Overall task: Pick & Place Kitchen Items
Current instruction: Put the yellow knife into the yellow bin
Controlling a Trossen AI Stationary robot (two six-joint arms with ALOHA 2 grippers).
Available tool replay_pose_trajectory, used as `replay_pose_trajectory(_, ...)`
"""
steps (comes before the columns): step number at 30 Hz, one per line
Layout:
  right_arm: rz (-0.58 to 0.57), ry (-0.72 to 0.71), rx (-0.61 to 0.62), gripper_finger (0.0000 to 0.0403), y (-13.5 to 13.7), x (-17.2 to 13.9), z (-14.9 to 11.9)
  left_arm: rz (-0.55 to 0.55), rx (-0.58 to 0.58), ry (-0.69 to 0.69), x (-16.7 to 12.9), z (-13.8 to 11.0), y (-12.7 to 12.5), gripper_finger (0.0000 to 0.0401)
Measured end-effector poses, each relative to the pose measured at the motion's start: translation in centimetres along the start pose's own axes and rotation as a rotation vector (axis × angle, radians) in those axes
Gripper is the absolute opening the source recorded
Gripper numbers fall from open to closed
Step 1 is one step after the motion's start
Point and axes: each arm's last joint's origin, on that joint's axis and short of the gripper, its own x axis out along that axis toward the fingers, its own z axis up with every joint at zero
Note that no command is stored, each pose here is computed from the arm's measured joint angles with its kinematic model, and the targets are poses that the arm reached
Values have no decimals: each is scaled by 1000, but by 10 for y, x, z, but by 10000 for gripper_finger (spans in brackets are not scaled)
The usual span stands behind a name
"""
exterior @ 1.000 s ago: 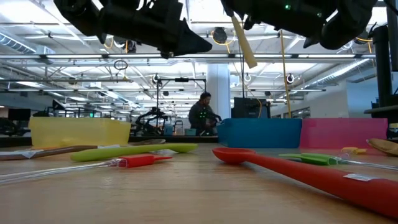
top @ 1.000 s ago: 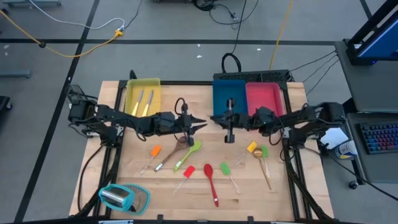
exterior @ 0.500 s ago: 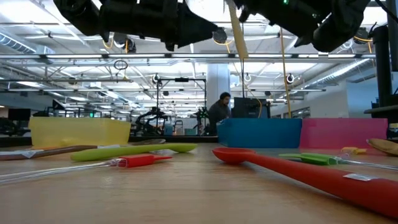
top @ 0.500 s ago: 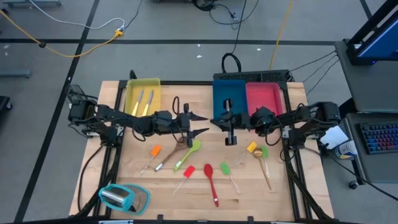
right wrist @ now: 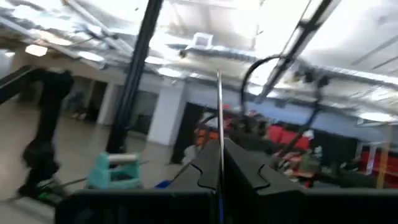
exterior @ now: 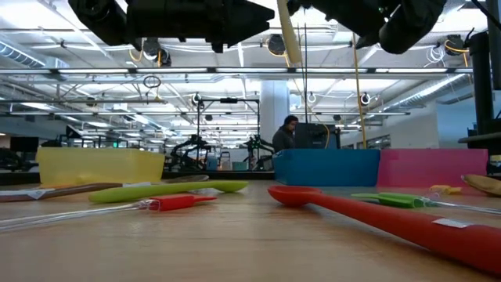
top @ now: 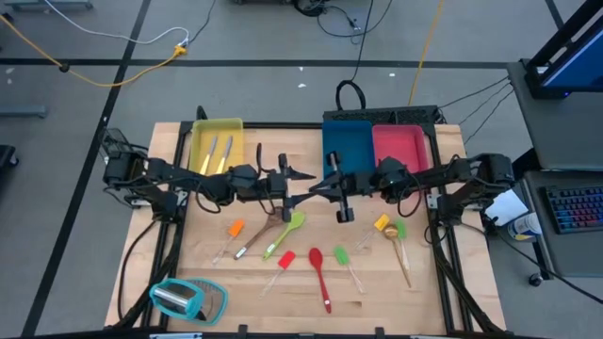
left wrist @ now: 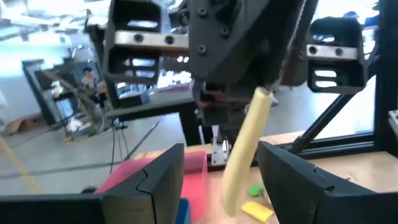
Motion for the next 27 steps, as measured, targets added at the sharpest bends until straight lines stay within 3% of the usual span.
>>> replay_pose_trajectory(6,27,39,2,4,-4,18,-2,-58,11,-31,0,2,-2,209)
replay_pose_trajectory(10,102,48,43,4,-5,33,-18,-48,30,-22,0,1,-1,209)
replay_pose_trajectory(16,100,25,15,3,-7,36,-26,-16,6,26,-2,-5,0,200)
replay_pose_trajectory(27,75,15,9,4,-10,36,-25,3,43,86,-2,-11,-1,49)
